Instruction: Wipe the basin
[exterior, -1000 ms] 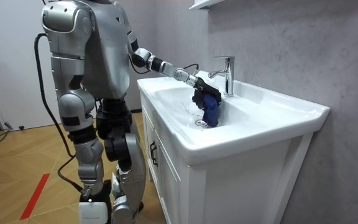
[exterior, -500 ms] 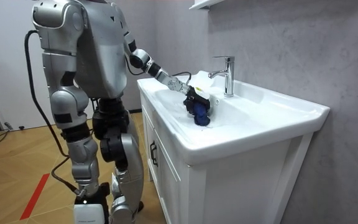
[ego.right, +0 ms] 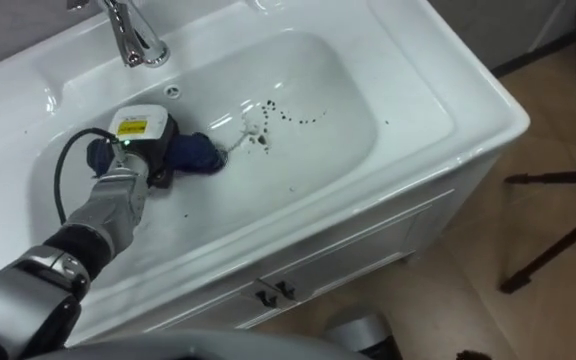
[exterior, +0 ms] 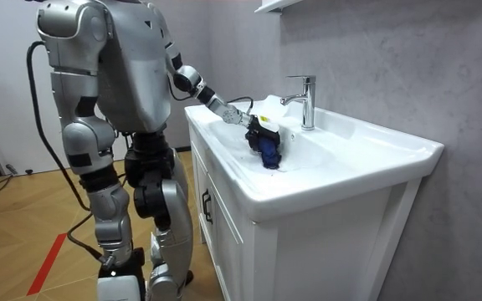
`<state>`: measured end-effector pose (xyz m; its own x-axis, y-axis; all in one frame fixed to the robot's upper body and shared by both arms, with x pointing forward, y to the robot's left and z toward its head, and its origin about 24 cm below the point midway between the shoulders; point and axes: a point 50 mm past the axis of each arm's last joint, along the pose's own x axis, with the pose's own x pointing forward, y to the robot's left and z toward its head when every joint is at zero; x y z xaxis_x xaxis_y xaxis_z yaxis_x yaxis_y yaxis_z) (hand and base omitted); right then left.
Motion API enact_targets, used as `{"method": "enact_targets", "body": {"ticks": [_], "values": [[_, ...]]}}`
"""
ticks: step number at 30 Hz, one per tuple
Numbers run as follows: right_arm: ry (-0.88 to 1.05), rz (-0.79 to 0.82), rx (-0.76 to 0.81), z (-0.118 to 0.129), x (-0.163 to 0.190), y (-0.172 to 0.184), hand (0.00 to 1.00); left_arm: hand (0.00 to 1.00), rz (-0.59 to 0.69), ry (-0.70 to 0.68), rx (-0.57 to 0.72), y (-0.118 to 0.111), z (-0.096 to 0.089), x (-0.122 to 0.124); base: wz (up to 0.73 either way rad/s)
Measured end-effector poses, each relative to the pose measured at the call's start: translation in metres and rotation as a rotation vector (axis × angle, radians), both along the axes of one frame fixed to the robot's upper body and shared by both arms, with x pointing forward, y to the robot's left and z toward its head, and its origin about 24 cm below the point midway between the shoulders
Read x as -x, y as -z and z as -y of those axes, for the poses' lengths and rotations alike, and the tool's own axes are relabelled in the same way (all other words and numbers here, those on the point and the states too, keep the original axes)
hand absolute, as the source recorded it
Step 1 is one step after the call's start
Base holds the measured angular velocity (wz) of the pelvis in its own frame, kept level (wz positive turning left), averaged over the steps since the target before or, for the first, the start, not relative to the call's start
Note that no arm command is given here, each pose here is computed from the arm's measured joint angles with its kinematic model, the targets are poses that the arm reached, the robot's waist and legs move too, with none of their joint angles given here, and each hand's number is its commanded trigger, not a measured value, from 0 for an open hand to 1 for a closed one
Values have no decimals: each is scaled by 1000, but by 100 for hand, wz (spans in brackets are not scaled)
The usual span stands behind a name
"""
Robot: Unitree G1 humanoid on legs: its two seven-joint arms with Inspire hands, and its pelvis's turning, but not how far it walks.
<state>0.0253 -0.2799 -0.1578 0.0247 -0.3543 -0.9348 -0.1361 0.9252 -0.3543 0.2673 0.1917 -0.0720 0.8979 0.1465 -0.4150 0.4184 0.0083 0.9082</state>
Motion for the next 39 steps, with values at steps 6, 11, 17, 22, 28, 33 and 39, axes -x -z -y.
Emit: {"method": "enact_targets", "body": {"ticks": [6,11,17,22,28,33,39], "values": [[20,-13,18,3,4,-1,0,100,2,-50,-10,6,-10,11,-1],[86,-22,36,8,7,-3,0,100,-18,-127,-9,15,-25,28,0],[118,-6,64,12,7,-5,0,100,-21,-168,-4,17,-33,34,1],[104,-17,71,12,8,-5,0,100,-29,-171,-5,19,-33,37,-1],[94,-29,84,13,8,-5,0,100,-11,-201,3,20,-37,43,-1],[95,-27,82,12,8,-5,0,100,12,-210,6,19,-38,46,0],[90,-13,80,8,5,-4,0,100,26,-231,25,19,-38,45,0]]}}
